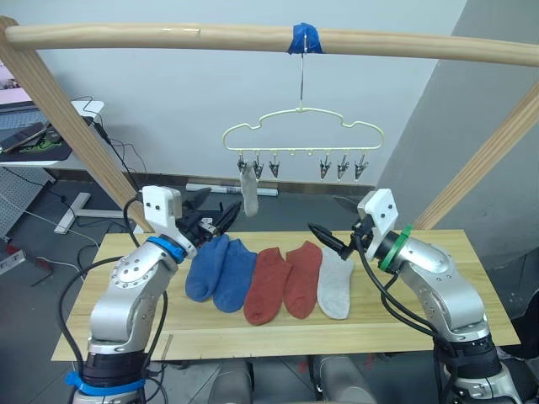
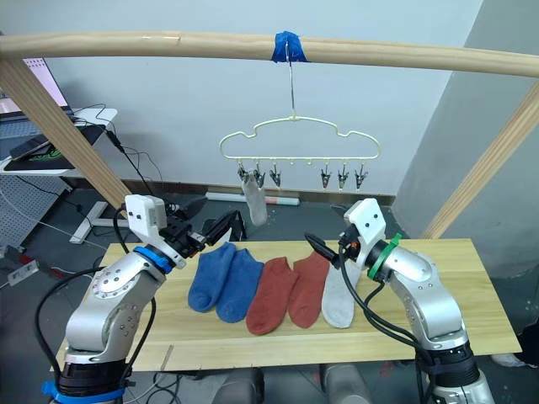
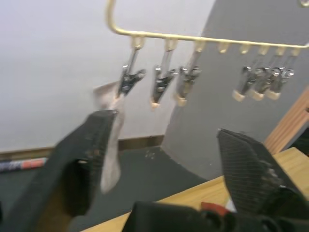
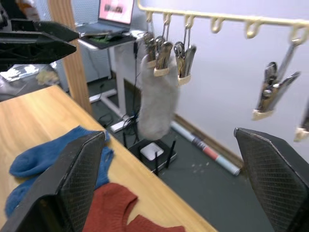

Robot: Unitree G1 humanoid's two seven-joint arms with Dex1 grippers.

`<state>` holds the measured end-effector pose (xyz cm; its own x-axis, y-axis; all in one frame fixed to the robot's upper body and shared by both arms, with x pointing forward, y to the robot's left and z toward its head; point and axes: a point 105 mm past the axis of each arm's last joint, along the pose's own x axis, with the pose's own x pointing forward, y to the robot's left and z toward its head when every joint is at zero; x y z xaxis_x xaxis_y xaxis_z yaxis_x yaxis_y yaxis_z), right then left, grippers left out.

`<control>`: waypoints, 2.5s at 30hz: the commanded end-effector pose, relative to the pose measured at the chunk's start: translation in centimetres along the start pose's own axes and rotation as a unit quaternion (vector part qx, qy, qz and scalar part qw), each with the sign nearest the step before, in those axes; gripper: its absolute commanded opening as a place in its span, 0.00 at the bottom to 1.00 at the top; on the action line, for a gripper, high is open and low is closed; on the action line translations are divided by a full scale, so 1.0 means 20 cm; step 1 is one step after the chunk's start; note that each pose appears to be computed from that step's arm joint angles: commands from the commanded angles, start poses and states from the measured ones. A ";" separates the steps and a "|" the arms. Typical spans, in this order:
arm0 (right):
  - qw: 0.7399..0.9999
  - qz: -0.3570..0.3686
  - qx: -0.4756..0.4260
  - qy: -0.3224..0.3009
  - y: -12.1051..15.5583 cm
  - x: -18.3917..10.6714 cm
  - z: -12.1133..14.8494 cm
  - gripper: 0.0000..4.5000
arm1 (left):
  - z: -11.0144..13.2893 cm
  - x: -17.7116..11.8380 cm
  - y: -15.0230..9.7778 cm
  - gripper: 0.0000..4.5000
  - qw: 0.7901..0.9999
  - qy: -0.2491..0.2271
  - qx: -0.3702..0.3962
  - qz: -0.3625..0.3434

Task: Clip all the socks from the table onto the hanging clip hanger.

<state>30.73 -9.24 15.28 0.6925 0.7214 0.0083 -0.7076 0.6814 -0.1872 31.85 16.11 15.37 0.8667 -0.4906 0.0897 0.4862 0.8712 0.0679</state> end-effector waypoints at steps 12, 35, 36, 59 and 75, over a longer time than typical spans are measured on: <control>0.997 0.010 -0.029 -0.069 0.02 0.00 0.18 1.00 | 0.02 0.22 -0.08 0.65 0.997 -0.076 0.032 0.013; 0.991 0.087 -0.026 -0.093 0.13 0.03 0.25 1.00 | -0.03 0.36 0.02 0.45 0.992 -0.089 0.031 0.084; 0.992 0.086 -0.028 -0.092 0.12 0.03 0.25 1.00 | -0.03 0.37 0.03 0.45 0.992 -0.089 0.031 0.086; 0.992 0.077 -0.036 -0.092 0.09 0.03 0.27 1.00 | 0.01 0.45 0.08 0.45 0.988 -0.109 0.044 0.104; 0.991 0.089 -0.033 -0.099 0.12 0.03 0.29 1.00 | 0.02 0.47 0.09 0.45 0.985 -0.116 0.062 0.115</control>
<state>29.21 -6.66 18.87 0.5333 0.8379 0.1164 -0.8076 0.5453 -0.2247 40.76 13.09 15.15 0.9142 -0.2863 0.2866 0.2612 0.9574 0.1231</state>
